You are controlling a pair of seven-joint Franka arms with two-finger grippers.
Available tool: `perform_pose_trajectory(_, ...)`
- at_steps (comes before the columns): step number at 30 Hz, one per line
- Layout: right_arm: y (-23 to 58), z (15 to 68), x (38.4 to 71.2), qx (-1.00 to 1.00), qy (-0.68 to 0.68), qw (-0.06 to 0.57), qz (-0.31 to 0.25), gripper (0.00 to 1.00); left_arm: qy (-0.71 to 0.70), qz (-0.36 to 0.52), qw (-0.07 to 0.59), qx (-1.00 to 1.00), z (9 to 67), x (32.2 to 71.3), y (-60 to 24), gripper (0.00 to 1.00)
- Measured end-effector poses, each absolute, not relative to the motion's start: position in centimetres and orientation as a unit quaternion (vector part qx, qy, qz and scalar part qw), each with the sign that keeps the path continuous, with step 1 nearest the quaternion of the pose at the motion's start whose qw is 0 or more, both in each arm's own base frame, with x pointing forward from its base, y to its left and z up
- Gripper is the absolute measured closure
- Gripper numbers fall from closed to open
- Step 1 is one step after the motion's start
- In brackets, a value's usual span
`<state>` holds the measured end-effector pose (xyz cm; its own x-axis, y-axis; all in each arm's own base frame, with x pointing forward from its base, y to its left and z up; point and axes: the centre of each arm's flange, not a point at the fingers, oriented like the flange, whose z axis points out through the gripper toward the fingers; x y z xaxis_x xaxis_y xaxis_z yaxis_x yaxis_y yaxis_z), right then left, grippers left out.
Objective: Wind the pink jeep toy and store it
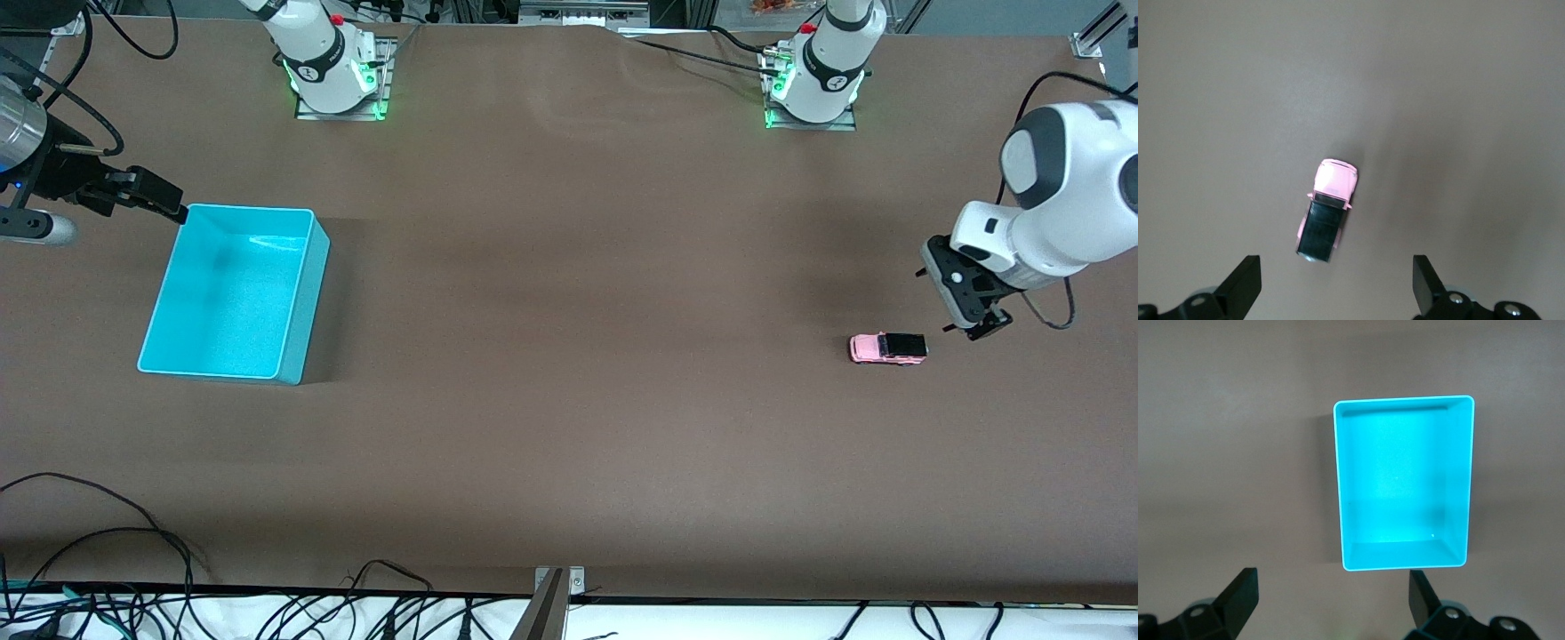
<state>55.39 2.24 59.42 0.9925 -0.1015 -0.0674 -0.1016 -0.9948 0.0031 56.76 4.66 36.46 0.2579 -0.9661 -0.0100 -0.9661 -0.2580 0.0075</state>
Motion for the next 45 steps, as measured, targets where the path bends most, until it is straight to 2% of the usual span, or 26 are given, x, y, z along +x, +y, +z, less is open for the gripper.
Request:
perform_pose_trajectory(16,2.2,59.4,55.4,-0.998,0.051,0.000,0.034,0.00,0.693,0.041,0.024,-0.719,27.1,56.7,6.6,0.00)
perform_pose_trajectory(34,2.2,59.4,55.4,-0.998,0.051,0.000,0.034,0.00,0.722,0.021,0.061,-0.689,21.9,57.8,6.8,0.00)
perform_pose_trajectory(45,2.2,59.4,55.4,-0.998,0.051,0.000,0.034,0.00,0.721,0.027,0.055,-0.690,19.5,57.4,7.1,0.01)
